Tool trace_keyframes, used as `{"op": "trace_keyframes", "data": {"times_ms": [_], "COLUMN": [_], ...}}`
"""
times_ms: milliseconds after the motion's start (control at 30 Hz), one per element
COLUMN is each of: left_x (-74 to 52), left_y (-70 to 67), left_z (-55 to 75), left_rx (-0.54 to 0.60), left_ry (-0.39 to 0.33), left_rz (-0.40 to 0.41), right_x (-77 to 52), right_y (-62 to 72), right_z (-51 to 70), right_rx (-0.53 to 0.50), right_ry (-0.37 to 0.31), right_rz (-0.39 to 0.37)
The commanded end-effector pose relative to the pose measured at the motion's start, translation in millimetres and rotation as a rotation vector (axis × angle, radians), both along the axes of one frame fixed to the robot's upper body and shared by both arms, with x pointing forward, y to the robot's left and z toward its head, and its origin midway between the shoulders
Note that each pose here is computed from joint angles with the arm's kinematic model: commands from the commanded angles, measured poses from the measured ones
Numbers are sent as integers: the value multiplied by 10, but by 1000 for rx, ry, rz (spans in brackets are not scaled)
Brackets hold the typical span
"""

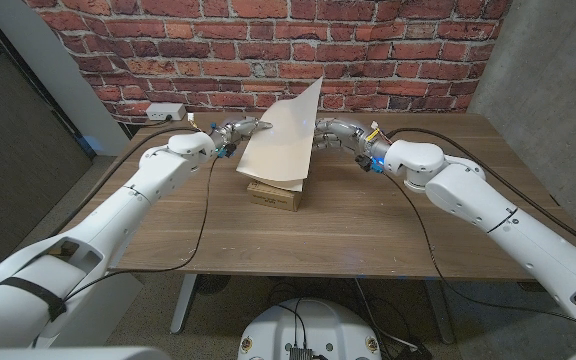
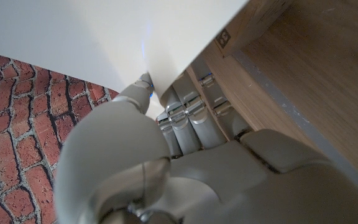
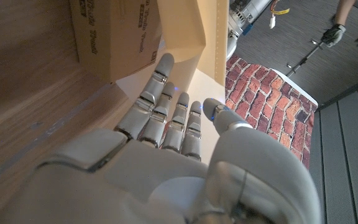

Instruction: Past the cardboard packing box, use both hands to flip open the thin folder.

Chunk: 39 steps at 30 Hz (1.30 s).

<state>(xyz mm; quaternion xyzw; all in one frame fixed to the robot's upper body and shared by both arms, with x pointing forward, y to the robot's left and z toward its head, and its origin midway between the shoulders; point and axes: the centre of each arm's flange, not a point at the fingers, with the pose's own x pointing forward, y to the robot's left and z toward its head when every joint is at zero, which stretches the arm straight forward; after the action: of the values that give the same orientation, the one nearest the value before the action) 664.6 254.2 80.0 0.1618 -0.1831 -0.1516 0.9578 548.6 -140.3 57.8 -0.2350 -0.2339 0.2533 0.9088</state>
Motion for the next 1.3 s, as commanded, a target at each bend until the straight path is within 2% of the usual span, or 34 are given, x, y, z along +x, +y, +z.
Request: {"op": "trace_keyframes", "data": {"times_ms": [33, 167, 233, 500, 800, 1067, 1300], "left_x": [44, 68, 79, 138, 177, 151, 146], "left_y": [-1, -15, -24, -37, -66, -44, -62], "left_z": [10, 11, 9, -38, -77, -55, -60], "left_rx": [-27, -43, -48, -105, -140, -169, -189], "left_ry": [15, 24, 30, 60, 77, 70, 76], "left_rz": [-34, -58, -70, -138, -174, -171, -189], "right_x": [-260, -296, -303, -325, -340, -331, -283], "right_y": [229, 348, 388, 494, 624, 701, 773], "right_z": [131, 141, 139, 161, 180, 183, 175], "right_rx": [-220, -317, -333, -331, -364, -400, -403], "right_ry": [-207, -254, -272, -300, -285, -296, -339], "right_rz": [-381, -522, -578, -723, -839, -846, -761]}}
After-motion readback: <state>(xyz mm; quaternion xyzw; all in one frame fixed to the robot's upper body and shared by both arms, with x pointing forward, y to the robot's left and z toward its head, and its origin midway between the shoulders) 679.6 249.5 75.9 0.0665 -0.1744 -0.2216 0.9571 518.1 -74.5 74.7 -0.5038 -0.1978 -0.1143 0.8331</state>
